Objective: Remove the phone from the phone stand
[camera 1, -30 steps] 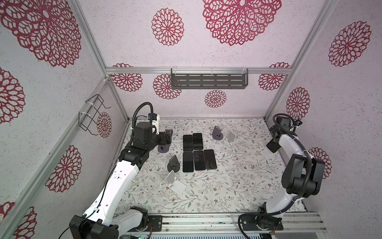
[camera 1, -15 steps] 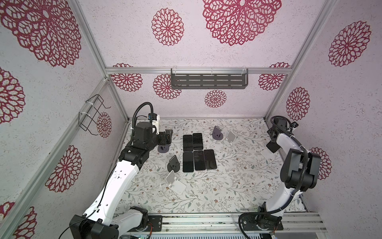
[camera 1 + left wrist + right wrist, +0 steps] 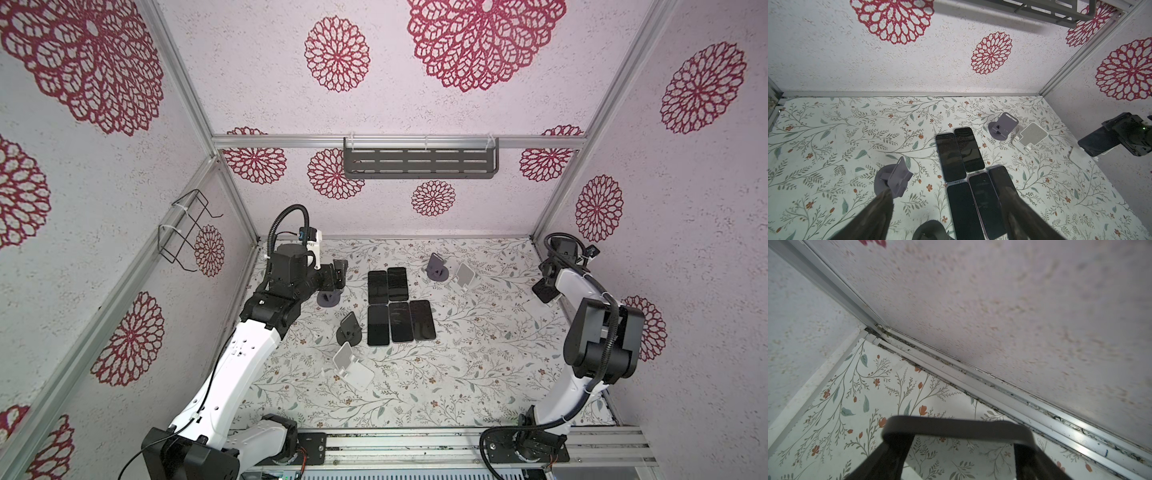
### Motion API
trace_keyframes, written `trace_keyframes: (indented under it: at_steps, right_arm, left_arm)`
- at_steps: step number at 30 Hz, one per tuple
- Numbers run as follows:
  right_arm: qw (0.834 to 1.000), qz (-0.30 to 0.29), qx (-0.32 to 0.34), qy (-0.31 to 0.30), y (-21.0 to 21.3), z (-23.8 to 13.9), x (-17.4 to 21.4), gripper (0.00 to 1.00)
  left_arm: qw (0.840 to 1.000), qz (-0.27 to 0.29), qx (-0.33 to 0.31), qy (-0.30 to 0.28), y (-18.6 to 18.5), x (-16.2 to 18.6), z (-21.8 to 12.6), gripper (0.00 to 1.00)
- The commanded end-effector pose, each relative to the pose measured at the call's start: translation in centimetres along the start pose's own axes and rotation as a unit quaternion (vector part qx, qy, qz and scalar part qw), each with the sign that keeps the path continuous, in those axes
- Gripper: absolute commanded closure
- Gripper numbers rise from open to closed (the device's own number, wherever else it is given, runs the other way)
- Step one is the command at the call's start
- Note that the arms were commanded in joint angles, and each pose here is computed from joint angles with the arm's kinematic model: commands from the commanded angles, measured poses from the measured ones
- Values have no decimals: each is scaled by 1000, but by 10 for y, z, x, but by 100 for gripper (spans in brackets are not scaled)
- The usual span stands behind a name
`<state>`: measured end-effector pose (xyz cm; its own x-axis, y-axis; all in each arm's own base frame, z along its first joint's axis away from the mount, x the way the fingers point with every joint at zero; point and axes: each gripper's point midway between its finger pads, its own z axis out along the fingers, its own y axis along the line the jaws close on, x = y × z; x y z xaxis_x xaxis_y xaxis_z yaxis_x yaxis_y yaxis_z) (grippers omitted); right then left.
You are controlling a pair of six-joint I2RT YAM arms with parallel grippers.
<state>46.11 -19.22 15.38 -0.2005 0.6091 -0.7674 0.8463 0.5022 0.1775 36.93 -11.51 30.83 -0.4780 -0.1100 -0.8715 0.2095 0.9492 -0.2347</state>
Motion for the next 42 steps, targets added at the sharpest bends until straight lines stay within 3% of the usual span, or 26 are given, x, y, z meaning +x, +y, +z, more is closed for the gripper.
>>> trace_keyframes:
  at_steps: [1,9,20,27,31,37,42]
  right_arm:
    - [1000,5,-19,-12,7,-9,-9,26]
    - [999,4,-43,-26,3,-32,-20,33]
    - [997,-13,-72,-35,2,-58,-28,34]
    - [991,-7,-132,-27,10,-79,-20,39]
    - [985,-47,-167,-11,20,-102,-6,40]
    - [967,-91,-238,17,33,-147,28,43]
    - [946,-136,-288,51,40,-184,71,44]
  left_arm:
    - [1000,4,3,-19,-4,-14,-4,15]
    - [1000,5,1,-17,-3,-10,-5,15]
    - [1000,5,5,-22,-4,-11,-10,15]
    - [1000,3,11,-23,-5,-9,-12,15]
    - [1000,0,29,-12,-11,-3,-10,15]
    - [996,21,89,25,-45,17,2,19]
    - [978,60,183,77,-107,47,18,20]
